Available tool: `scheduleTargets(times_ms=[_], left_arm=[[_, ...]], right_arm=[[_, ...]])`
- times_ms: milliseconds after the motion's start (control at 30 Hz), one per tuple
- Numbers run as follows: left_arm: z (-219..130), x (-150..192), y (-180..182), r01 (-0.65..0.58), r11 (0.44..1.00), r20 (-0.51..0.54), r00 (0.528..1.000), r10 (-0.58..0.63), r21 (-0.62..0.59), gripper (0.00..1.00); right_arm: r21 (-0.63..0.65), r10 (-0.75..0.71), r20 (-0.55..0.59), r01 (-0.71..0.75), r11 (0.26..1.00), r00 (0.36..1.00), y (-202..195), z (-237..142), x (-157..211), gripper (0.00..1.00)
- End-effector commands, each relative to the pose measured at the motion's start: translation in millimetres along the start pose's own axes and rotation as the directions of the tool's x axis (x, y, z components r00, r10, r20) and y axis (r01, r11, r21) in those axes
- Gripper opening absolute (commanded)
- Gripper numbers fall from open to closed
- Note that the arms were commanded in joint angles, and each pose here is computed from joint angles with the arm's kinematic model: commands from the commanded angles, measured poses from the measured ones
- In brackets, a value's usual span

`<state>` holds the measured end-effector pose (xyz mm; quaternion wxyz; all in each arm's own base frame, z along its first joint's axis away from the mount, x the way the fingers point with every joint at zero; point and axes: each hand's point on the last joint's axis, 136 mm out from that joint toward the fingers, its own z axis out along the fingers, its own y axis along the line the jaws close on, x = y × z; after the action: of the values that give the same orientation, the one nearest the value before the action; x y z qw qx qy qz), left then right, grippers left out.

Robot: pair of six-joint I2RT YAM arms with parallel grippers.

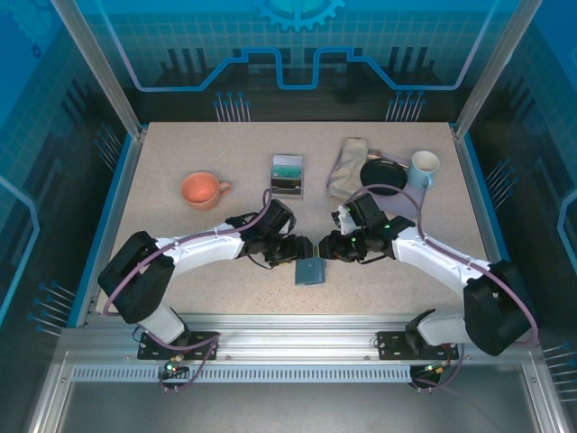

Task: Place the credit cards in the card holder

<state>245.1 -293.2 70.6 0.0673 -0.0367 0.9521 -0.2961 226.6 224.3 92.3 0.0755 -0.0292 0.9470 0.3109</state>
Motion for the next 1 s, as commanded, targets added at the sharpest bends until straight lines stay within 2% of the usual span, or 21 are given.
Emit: scheduleTargets(times_ms=[0, 67, 133, 233, 333, 500, 633, 733, 867, 967], left_arm=[[-22, -12, 8, 0.008, 0.997, 0.072, 0.997, -0.002, -0.077, 0.73], [-33, -24, 21, 0.055, 0.994, 0.101, 0.994, -0.046, -0.092, 0.74], [-43, -37, 28, 0.103, 0.993, 0.116, 0.989, -0.096, -0.054, 0.76], [-63, -67, 37, 0.157, 0.988, 0.176, 0.972, -0.155, 0.003, 0.84], [-81, -104, 34, 0.141, 0.990, 0.224, 0.964, -0.143, 0.025, 0.88], [-96, -176, 25, 0.150, 0.988, 0.254, 0.955, -0.155, 0.037, 0.94], [-84, -234, 32, 0.219, 0.974, 0.254, 0.941, -0.225, 0.052, 0.99], [-69, -265, 47, 0.300, 0.953, 0.229, 0.926, -0.301, 0.040, 0.98], [-56, -293, 47, 0.332, 0.940, 0.219, 0.914, -0.341, 0.081, 0.97], [-42, -306, 47, 0.362, 0.923, 0.188, 0.905, -0.382, 0.134, 0.98]], right_arm=[[0.175, 0.001, -0.034, 0.005, 0.985, 0.999, -30, -4, 0, 0.44], [0.199, -0.024, 0.009, 0.021, 0.980, 1.000, -30, -15, -18, 0.50], [0.214, -0.052, 0.068, 0.036, 0.976, 0.996, -29, -27, -39, 0.61], [0.163, -0.096, 0.156, 0.070, 0.984, 0.983, -12, -40, -89, 0.66], [0.158, -0.130, 0.173, 0.102, 0.982, 0.976, 5, -37, -134, 0.71], [0.099, -0.062, 0.213, 0.042, 0.994, 0.975, 17, -17, -199, 0.79], [0.025, 0.016, 0.235, -0.022, 0.999, 0.972, 17, 3, -236, 0.84], [-0.036, 0.096, 0.185, -0.091, 0.995, 0.978, 17, 20, -252, 0.82], [-0.119, 0.121, 0.146, -0.104, 0.987, 0.982, 22, 41, -263, 0.82], [-0.132, 0.158, 0.134, -0.141, 0.981, 0.978, 16, 52, -271, 0.82]])
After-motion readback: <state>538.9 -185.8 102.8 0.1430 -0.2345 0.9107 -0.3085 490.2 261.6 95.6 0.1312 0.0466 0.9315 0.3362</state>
